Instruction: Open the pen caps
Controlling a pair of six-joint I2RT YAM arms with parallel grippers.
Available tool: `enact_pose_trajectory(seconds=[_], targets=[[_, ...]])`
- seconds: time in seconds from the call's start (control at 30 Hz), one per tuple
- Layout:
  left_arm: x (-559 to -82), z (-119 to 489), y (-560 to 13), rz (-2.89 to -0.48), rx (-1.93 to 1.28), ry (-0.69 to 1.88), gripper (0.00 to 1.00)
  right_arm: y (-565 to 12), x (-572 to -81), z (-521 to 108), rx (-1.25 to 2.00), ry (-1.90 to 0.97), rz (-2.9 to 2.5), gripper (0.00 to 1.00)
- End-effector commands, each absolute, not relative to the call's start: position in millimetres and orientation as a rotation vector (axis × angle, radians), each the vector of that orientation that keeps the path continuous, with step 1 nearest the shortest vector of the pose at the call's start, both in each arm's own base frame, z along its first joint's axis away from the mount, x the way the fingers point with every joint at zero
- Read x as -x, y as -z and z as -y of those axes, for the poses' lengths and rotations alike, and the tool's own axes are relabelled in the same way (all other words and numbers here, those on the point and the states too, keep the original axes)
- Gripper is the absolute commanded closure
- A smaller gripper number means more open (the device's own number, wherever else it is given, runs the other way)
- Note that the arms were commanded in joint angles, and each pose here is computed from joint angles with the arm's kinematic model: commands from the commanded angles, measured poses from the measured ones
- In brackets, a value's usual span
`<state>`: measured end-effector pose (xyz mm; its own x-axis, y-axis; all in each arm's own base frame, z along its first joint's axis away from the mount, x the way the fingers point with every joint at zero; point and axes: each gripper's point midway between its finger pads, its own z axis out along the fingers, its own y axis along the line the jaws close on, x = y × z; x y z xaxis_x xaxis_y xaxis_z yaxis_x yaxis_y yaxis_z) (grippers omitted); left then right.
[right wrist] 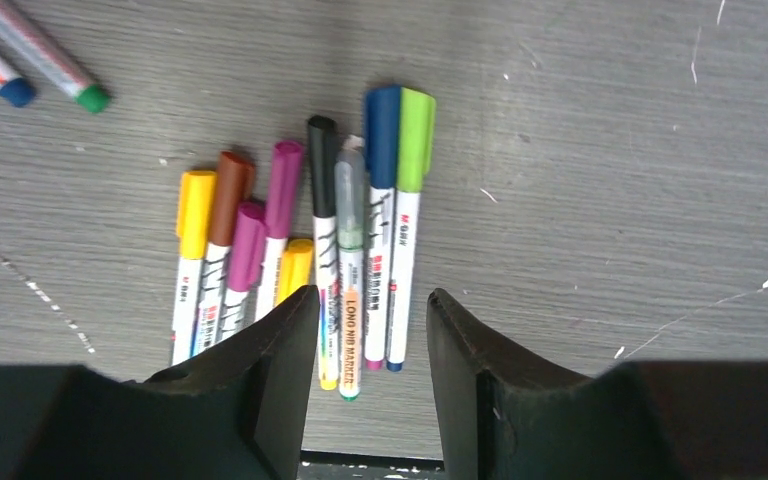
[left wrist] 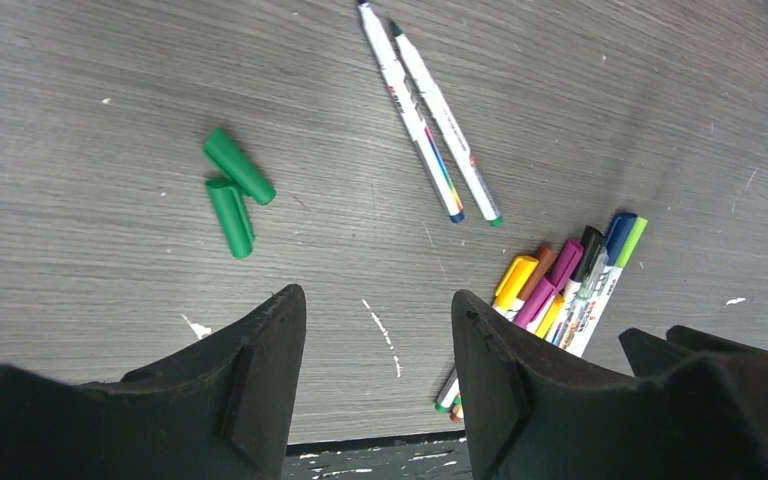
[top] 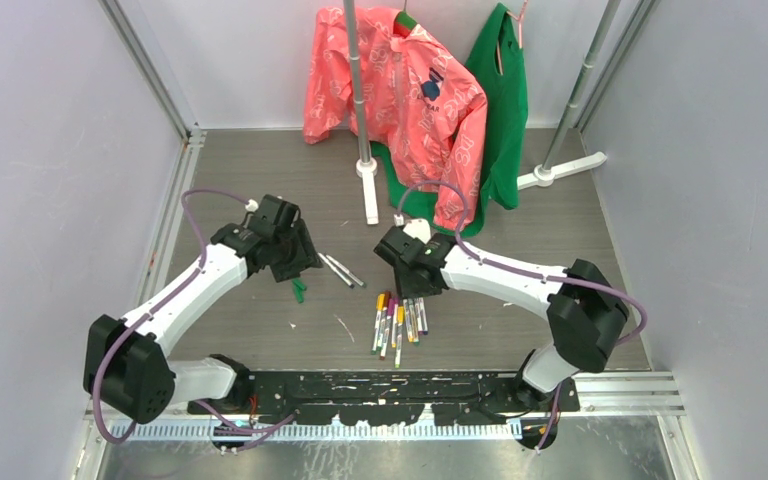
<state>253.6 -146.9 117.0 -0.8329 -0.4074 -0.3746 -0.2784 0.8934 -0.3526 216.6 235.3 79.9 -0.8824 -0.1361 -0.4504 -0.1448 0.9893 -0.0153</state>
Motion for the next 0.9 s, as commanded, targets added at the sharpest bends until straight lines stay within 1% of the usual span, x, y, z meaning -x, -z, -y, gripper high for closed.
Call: enact_pose_trajectory(seconds=[0.0,0.23,0.87], targets=[[-270,161,-135,-2.542,0.446,0.446,0.44,-80,-222,-230,0.05,-0.069,-2.613,0.51],[-272,172,-133,-2.548,0.429,0.459,0.44,-57,-212,-218,0.001,-0.046,-2.652,0.52],[-277,178,-139,-2.506,0.439,0.511,0.45,-35,-207,-202,-0.019,0.02,-2.715,0.53]])
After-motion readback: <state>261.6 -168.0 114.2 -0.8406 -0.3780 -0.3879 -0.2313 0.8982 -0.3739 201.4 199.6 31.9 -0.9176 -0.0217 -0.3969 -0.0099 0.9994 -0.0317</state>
